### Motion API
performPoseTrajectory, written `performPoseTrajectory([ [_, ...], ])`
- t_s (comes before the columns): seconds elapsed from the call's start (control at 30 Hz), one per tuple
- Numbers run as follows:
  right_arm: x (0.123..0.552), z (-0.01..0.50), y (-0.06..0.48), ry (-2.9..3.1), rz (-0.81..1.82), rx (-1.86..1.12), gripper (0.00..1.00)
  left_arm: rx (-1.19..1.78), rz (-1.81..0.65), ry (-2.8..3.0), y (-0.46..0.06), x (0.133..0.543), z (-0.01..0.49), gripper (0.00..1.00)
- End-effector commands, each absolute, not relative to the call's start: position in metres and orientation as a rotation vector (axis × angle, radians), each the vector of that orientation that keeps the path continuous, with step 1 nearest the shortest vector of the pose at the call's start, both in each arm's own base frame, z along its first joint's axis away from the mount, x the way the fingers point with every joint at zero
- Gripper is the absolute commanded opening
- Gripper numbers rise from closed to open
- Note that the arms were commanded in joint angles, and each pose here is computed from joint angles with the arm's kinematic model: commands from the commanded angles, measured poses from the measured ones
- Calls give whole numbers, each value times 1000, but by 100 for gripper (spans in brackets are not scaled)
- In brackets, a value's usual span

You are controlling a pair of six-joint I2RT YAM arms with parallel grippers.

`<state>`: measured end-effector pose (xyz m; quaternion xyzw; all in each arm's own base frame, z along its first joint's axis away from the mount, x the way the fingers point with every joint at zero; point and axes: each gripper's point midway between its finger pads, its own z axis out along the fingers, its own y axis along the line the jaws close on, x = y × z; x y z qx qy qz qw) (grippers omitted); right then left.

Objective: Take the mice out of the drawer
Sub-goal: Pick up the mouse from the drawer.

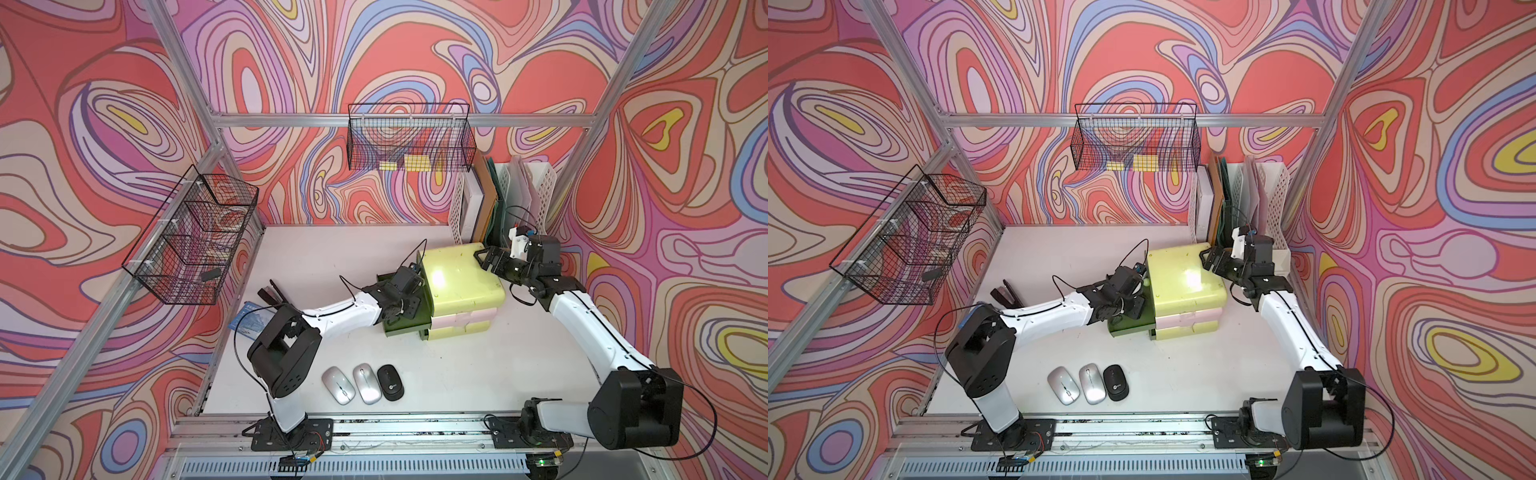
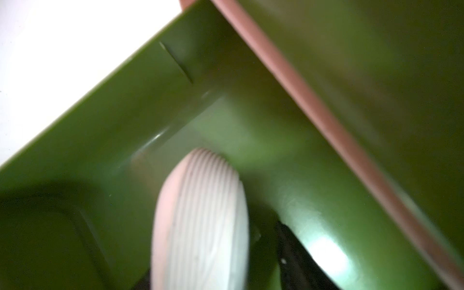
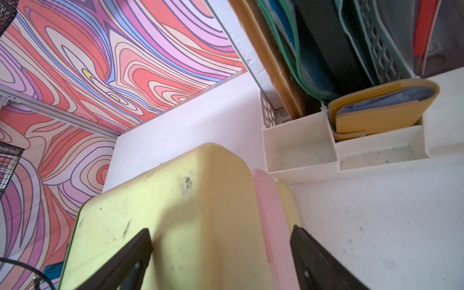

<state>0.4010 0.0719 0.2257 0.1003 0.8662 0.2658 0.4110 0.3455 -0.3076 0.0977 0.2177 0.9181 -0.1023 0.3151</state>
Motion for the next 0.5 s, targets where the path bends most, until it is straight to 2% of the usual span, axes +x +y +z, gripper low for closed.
performPoseTrajectory([
  [0.0,381,176,79,2363,665,277,90,744,-224,2482,-307,319,81,40],
  [0.07,380,175,79,2363,664,276,90,747,-227,2472,-308,320,88,32],
  [0.2,381,175,79,2364,664,274,90,743,-225,2442,-305,320,106,24],
  [0.47,382,172,80,2369,665,271,90,723,-142,2341,-283,321,162,18],
])
